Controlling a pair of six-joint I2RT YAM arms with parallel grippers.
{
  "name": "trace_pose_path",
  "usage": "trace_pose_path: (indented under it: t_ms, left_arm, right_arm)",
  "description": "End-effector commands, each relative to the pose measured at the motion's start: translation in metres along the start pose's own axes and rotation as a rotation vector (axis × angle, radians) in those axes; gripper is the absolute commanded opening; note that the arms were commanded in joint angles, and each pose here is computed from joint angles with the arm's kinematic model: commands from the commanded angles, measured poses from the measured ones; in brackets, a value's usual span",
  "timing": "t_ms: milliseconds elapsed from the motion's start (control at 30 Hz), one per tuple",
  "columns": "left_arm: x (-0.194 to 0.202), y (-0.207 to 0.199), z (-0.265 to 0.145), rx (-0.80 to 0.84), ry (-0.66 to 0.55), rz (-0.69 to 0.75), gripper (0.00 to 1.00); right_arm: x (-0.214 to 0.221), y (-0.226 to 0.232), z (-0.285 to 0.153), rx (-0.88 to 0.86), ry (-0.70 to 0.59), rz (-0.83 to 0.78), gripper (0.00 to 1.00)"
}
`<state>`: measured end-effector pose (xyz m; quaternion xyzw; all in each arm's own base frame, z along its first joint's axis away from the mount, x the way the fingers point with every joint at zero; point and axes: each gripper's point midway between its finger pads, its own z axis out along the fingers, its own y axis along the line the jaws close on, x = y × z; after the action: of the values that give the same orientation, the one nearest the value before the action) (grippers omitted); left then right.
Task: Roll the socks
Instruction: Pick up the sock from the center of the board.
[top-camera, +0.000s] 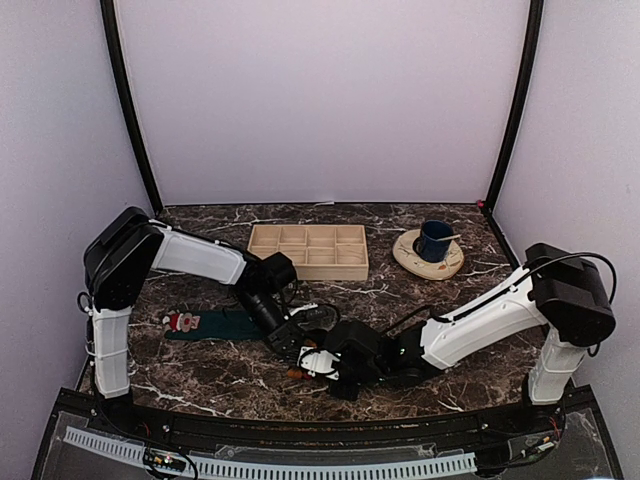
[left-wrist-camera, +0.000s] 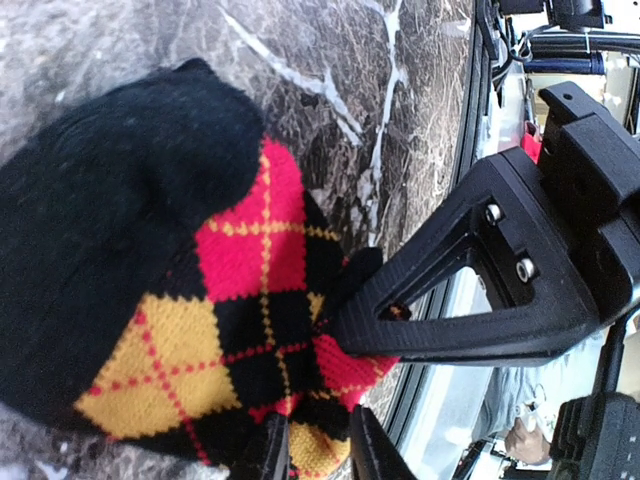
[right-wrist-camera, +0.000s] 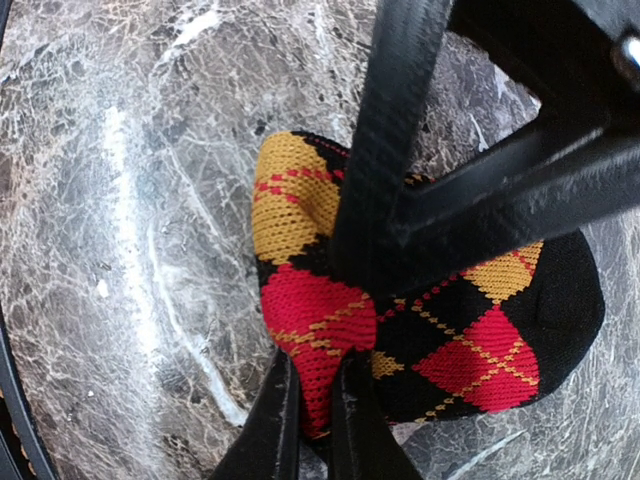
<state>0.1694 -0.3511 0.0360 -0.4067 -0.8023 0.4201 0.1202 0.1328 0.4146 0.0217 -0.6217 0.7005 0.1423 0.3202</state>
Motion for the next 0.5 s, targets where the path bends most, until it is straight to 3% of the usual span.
trace_pose_path:
  t_ms: [0, 467]
  left_arm:
    - [-0.002, -0.009, -0.013, -0.021, -0.047, 0.020, 0.26]
    - [-0.014, -0.002, -0.040, -0.118, -0.218, 0.033, 0.28]
  right_arm:
    - [0.062, 0.017, 0.006, -0.071, 0.190, 0.042, 0.04]
    - [0.060, 0.019, 0.005, -0.158, 0.172, 0.192, 0.04]
